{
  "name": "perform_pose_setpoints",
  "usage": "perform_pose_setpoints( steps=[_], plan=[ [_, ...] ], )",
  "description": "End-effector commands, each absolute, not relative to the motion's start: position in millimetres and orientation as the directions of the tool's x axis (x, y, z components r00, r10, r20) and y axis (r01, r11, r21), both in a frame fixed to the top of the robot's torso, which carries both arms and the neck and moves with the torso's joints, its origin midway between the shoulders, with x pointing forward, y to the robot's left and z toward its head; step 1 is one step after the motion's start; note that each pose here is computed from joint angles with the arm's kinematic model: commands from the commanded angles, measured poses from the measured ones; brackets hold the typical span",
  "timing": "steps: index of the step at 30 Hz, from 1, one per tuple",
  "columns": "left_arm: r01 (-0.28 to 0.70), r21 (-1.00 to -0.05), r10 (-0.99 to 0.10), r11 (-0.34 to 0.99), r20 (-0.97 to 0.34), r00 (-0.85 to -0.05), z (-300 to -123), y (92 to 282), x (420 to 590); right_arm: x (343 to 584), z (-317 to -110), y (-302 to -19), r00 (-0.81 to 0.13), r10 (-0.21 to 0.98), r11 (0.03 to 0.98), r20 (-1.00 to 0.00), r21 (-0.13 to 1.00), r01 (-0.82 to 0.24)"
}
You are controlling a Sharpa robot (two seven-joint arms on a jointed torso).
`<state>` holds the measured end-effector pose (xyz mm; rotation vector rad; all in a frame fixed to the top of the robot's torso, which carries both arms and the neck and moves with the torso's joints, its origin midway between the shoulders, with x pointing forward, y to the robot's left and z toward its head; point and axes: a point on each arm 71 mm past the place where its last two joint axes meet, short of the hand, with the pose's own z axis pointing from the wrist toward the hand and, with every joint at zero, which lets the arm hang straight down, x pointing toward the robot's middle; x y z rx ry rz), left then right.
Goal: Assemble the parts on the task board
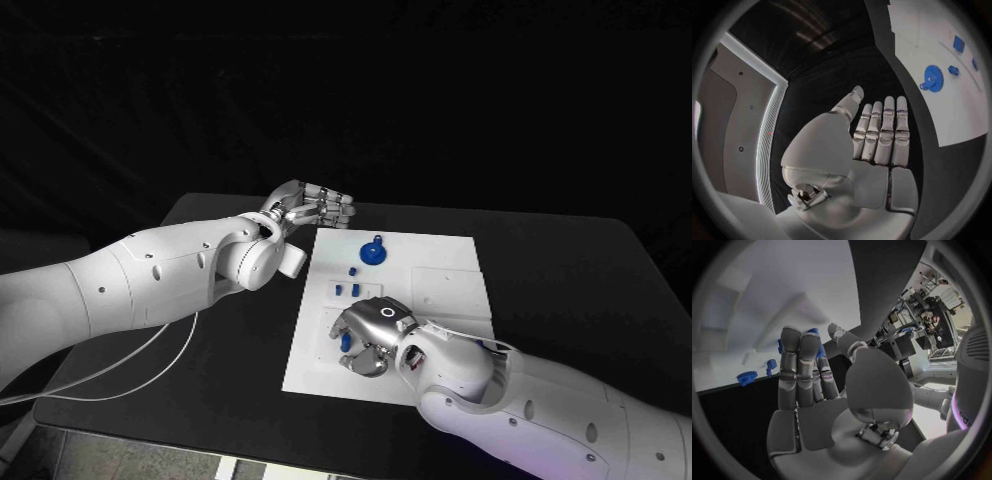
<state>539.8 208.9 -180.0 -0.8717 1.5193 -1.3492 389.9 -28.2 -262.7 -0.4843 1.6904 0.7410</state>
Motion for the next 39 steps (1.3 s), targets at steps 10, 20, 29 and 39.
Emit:
perform_pose_setpoints(
  steps=[10,20,29,39],
  plan=[
    [0.053,-0.987,-0.915,0.150,-0.159,-0.371,-179.8,207.3,539.0,391,-250,-36,-0.173,0.223,0.712,-0.959,0.282,-0.643],
    [0.052,-0.987,-0.915,0.151,-0.160,-0.370,-179.9,209.2,539.0,398,-232,-62,-0.212,0.329,0.710,-0.920,0.389,-0.588],
    [0.054,-0.989,-0.920,0.136,-0.146,-0.363,-179.3,218.2,538.3,427,-211,-132,-0.325,0.401,0.773,-0.856,0.507,-0.382],
    [0.092,-0.992,-0.918,0.084,-0.113,-0.381,-177.8,226.4,535.1,438,-211,-207,-0.490,0.358,0.879,-0.795,0.464,-0.111]
  ],
)
